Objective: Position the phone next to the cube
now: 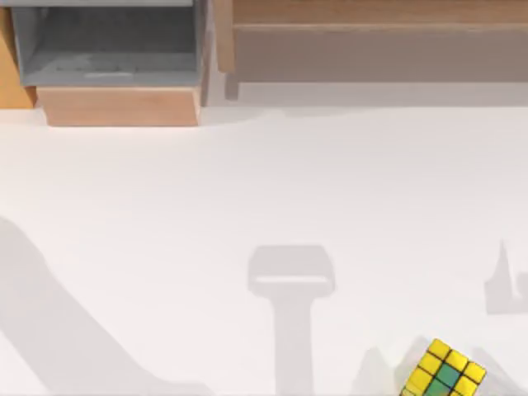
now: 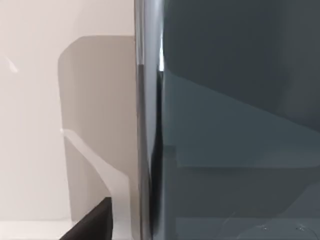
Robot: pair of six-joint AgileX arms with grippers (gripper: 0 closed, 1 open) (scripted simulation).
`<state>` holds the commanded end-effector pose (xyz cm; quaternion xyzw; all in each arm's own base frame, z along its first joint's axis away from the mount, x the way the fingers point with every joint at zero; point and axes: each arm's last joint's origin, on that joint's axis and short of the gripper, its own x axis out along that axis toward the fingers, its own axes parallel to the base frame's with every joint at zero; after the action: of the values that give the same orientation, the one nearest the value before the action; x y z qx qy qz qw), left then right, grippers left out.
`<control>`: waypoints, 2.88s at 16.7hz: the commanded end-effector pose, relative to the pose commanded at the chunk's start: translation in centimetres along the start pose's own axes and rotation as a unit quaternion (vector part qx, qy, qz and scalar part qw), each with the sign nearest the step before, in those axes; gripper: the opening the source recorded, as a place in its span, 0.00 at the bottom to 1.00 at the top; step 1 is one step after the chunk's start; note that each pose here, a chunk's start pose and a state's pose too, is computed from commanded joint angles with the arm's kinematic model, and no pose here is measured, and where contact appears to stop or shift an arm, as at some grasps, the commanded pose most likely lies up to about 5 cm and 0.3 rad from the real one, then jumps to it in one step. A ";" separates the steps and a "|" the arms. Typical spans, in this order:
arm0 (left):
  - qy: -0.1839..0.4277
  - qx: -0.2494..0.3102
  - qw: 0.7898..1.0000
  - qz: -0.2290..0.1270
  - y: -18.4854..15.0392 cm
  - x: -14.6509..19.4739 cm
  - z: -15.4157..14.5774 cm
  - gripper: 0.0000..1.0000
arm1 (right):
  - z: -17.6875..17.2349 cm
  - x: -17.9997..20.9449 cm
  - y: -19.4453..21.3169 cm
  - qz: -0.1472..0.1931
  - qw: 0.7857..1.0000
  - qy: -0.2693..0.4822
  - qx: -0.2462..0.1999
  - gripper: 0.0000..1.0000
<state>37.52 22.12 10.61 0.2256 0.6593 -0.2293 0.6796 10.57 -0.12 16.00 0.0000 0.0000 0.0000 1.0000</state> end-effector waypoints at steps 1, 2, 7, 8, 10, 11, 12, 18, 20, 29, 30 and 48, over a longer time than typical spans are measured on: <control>0.000 0.000 1.000 0.000 0.0 0.0 0.0 1.00 | 0.0 0.0 0.0 0.000 1.000 0.000 0.000 1.00; 0.000 0.000 1.000 0.000 0.0 0.0 0.0 1.00 | 0.0 0.0 0.0 0.000 1.000 0.000 0.000 1.00; 0.000 0.000 1.000 0.000 0.0 0.0 0.0 0.62 | 0.0 0.0 0.0 0.000 1.000 0.000 0.000 1.00; 0.000 0.000 1.000 0.000 0.0 0.0 0.0 0.55 | 0.0 0.0 0.0 0.000 1.000 0.000 0.000 1.00; 0.000 0.000 1.000 0.000 0.0 0.0 0.0 0.40 | 0.0 0.0 0.0 0.000 1.000 0.000 0.000 1.00; 0.000 0.000 1.000 0.000 0.0 0.0 0.0 0.32 | 0.0 0.0 0.0 0.000 1.000 0.000 0.000 1.00; 0.000 0.000 1.000 0.000 0.0 0.0 0.0 0.25 | 0.0 0.0 0.0 0.000 1.000 0.000 0.000 1.00; 0.000 0.000 1.000 0.000 0.0 0.0 0.0 0.00 | 0.0 0.0 0.0 0.000 1.000 0.000 0.000 1.00; 0.000 0.000 1.000 0.000 0.0 0.0 0.0 0.00 | 0.0 0.0 0.0 0.000 1.000 0.000 0.000 1.00; -0.003 -0.002 1.000 -0.002 -0.2 -2.7 0.1 0.00 | 0.0 0.0 0.0 0.000 1.000 0.000 0.000 1.00; -0.003 -0.002 1.000 -0.001 -0.2 -2.8 0.1 0.00 | 0.0 0.0 0.0 0.000 1.000 0.000 0.000 1.00; -0.044 -0.086 0.995 0.008 -14.4 -8.2 15.8 0.00 | 0.0 0.0 0.0 0.000 1.000 0.000 0.000 1.00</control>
<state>41.08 1.16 19.19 0.1608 0.6442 -0.1762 0.7267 10.57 -0.12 16.00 0.0000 0.0000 0.0000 1.0000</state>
